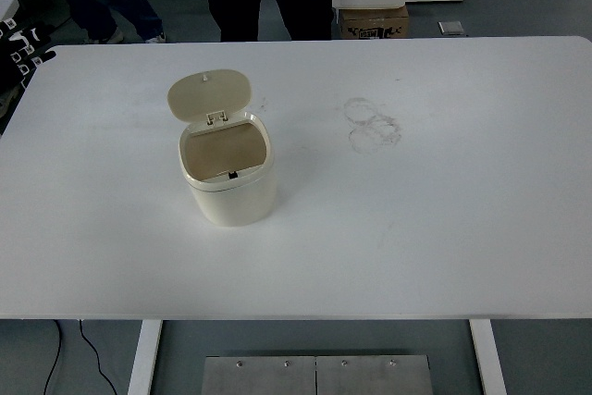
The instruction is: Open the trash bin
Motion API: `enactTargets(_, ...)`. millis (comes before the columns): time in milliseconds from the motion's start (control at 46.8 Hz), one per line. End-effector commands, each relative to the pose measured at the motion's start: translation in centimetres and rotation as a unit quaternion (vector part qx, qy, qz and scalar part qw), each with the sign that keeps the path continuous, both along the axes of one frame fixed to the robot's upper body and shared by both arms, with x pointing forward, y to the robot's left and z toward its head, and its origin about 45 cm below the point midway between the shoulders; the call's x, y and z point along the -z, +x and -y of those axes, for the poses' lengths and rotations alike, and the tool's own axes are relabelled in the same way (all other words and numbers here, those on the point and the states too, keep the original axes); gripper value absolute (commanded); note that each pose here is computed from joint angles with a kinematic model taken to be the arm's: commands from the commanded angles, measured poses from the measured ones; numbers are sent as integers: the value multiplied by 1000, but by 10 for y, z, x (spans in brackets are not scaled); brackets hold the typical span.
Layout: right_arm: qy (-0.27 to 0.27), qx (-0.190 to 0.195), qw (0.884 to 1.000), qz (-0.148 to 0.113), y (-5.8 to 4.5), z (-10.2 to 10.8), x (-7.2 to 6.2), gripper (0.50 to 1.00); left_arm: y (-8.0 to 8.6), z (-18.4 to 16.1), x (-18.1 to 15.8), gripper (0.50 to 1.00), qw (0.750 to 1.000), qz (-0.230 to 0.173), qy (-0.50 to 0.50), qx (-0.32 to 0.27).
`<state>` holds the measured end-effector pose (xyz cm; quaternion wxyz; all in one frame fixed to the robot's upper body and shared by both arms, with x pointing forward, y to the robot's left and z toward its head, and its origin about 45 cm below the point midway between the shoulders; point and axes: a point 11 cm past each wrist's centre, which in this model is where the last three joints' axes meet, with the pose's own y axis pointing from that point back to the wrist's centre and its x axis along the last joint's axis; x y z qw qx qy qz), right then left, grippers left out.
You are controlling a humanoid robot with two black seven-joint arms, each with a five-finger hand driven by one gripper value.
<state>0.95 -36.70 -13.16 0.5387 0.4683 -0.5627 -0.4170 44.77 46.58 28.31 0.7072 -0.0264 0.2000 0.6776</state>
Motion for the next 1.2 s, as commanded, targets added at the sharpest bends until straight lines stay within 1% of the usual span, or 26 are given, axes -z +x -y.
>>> enactTargets(0,0,0,1000,0,0,0,0,989,-6,-7,8,1000,1000,11,-16,-18)
enactTargets(107,0,0,1000,0,0,0,0,989,-11,-10,19,1000,998,25,-41,-33)
enactTargets(278,0,0,1000,0,0,0,0,989,-17,-10,39,1000,994,32,-84,-58)
enactTargets(449,0,0,1000,0,-1,0,0,989,-30,-8,68,1000,990,30,-117,-77)
enactTargets(577,0,0,1000,0,0,0,0,991,-39,-16,74,1000,987,43,-132,-85)
enactTargets(726,0,0,1000,0,0,0,0,991,-44,-21,93,1000,984,35,-138,-102)
enactTargets(940,0,0,1000,0,0,0,0,991,-48,-24,100,1000,984,36,-143,-104)
enactTargets(1175,0,0,1000,0,0,0,0,991,-50,-30,98,1000,984,36,-138,-108)
